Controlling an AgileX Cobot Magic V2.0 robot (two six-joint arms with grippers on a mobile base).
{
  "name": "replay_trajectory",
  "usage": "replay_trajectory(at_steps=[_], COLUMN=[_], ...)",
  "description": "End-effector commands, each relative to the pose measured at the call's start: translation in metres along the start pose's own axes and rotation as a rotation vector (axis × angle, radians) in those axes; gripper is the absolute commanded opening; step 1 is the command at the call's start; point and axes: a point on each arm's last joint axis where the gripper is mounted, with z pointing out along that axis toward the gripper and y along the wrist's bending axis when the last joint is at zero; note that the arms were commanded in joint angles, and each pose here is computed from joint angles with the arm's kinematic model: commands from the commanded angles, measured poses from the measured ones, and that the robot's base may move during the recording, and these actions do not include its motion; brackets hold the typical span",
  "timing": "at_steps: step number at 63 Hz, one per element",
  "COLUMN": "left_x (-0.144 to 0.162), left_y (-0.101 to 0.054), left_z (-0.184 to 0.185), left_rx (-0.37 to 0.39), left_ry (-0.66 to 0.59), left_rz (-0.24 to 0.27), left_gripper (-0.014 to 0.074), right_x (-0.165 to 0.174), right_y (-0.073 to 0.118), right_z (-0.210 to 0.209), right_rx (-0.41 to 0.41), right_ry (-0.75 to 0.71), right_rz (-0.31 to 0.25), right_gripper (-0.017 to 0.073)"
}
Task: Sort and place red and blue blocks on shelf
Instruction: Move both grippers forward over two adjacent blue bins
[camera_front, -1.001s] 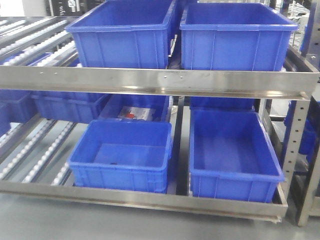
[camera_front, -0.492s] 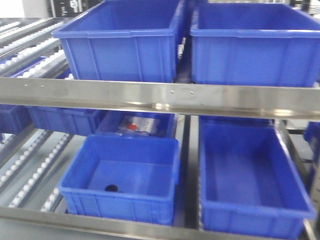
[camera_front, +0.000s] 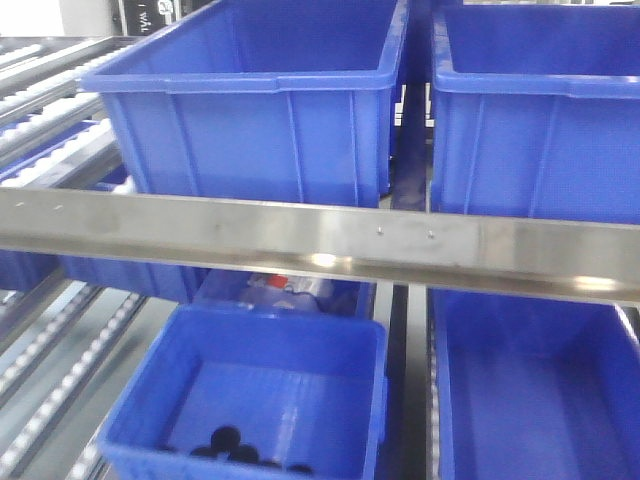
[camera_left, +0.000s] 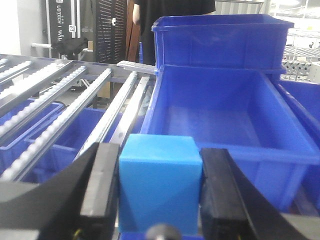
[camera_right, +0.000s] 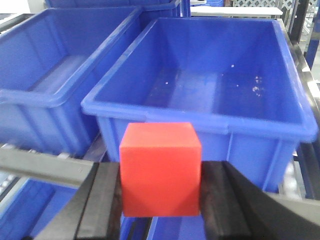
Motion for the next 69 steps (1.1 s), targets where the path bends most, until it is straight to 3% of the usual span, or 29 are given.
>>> replay_trajectory(at_steps=[1,69], left_x=[-0.0177,-0.0177], left_y=[-0.0011,-0.0011], left_z=[-0.0009,-0.0009], left_rx=[0.005,0.005], left_ry=[-0.111,-0.111], left_rz=[-0.009,-0.009], left_gripper=[0.0321,0.0321], right_x=[-0.0170,-0.0170], right_y=[0.0008,0.0008], right_z=[-0.0019,-0.0019], right_rx=[0.000,0.000], right_ry=[-0.113,-0.113], right_rz=[-0.005,-0.005], right_gripper=[0.0375,0.0375])
